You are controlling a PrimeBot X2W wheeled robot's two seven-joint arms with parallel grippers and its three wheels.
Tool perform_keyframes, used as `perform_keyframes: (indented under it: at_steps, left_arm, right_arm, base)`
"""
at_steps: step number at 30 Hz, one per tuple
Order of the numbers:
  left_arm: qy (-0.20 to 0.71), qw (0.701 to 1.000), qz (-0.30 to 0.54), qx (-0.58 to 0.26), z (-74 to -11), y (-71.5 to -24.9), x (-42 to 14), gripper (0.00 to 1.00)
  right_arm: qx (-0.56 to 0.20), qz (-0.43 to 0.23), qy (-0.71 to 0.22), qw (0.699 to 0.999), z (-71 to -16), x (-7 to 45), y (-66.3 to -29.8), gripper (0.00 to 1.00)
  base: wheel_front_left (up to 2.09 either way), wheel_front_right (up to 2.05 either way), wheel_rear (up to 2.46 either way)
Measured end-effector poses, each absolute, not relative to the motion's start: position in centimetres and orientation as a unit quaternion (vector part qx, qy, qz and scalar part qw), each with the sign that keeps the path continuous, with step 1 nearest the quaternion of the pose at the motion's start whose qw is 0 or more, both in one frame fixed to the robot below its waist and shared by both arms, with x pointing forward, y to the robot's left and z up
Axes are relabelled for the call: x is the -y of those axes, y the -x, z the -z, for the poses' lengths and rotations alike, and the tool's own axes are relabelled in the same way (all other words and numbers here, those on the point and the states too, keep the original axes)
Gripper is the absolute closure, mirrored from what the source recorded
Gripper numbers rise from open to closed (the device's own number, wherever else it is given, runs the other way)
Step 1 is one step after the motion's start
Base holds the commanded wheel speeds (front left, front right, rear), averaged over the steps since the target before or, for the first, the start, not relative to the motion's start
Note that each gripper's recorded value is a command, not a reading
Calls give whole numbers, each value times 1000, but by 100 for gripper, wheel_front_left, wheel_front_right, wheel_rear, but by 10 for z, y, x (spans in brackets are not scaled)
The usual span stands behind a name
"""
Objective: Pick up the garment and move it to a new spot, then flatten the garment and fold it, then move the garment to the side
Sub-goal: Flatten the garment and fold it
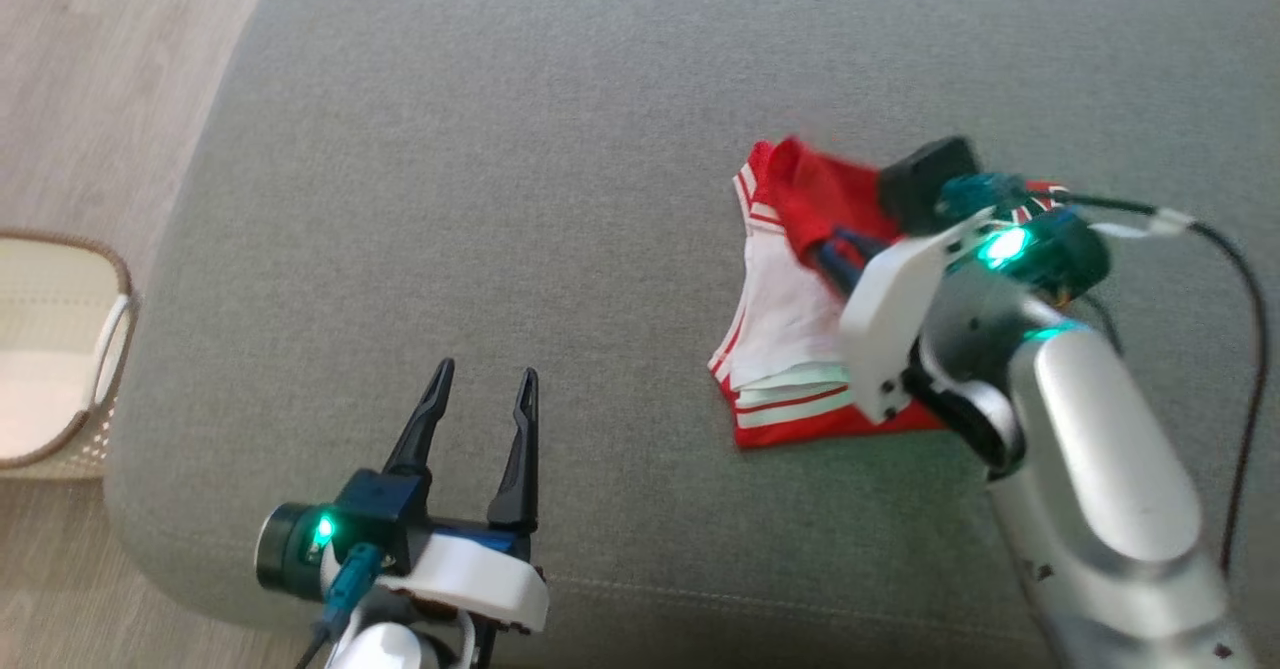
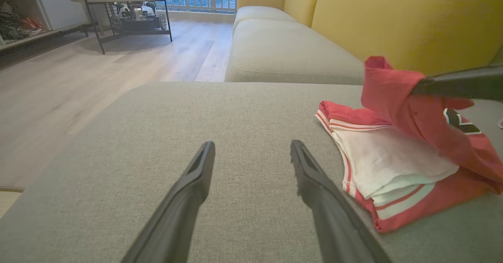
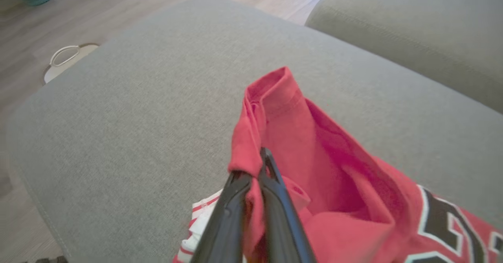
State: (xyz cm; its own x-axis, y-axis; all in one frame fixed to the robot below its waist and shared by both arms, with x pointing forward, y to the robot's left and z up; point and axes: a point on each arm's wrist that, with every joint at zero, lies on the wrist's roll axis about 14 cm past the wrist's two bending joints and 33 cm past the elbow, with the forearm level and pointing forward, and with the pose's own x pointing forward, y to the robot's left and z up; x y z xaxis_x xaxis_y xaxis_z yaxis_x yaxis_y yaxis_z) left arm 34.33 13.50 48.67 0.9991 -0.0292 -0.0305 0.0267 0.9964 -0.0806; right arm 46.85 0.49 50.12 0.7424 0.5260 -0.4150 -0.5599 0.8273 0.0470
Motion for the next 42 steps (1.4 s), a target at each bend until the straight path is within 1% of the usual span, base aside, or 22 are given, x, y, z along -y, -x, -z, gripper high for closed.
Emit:
perform_keyframes:
  at_steps: [2,3,4,8,11,13,16,19,21,22,23,25,29,34,42]
  left_arm:
    - [42,999,10,-18,-485,-343,-136,0]
    - [43,999,8,-20,-485,-343,-136,0]
    - [44,999,7,-21,-484,-343,-136,0]
    - [47,999,4,-24,-482,-342,-137,0]
    - [48,999,4,-21,-484,-343,-137,0]
    - [48,999,2,-18,-485,-344,-138,0]
    - [46,999,1,-10,-490,-347,-138,0]
    - [46,999,10,-7,-491,-349,-133,0]
    - [47,999,14,-8,-490,-349,-130,0]
    - [47,999,16,-10,-489,-350,-129,0]
    - [48,999,16,-12,-488,-350,-129,0]
    - [47,999,19,-13,-487,-352,-127,0]
    - [48,998,23,-17,-484,-353,-125,0]
    - [50,998,17,-22,-481,-351,-128,0]
    - [49,998,-13,-25,-480,-344,-144,0]
  right_arm:
    - [-227,-304,39,924,-489,-13,-464,100]
    - [-233,-308,39,921,-483,-16,-462,60]
    - [-240,-312,39,918,-478,-19,-461,0]
    - [-223,-321,17,920,-480,-25,-462,0]
    - [-171,-305,-19,937,-503,-16,-474,0]
    - [-137,-277,-34,951,-519,2,-485,0]
    - [-107,-215,-33,970,-533,43,-500,0]
    - [-106,-153,-20,982,-529,85,-506,0]
    - [-120,-127,-16,985,-517,104,-503,0]
    - [-128,-118,-14,985,-509,111,-500,14]
    - [-139,-112,-13,984,-499,115,-496,51]
    - [-158,-107,-14,982,-481,120,-490,100]
    - [-177,-120,-17,977,-458,110,-485,100]
    - [-209,-173,-29,962,-430,71,-477,100]
    - [-253,-226,5,941,-404,26,-485,100]
  base:
    - [0,0,0]
    - [0,0,0]
    - [0,0,0]
    - [0,0,0]
    - [0,0,0]
    - [0,0,0]
    - [0,0,0]
    - [0,0,0]
    - [0,0,0]
    - [0,0,0]
    - [0,0,0]
    - [0,0,0]
    - [0,0,0]
    - [0,0,0]
    - [0,0,0]
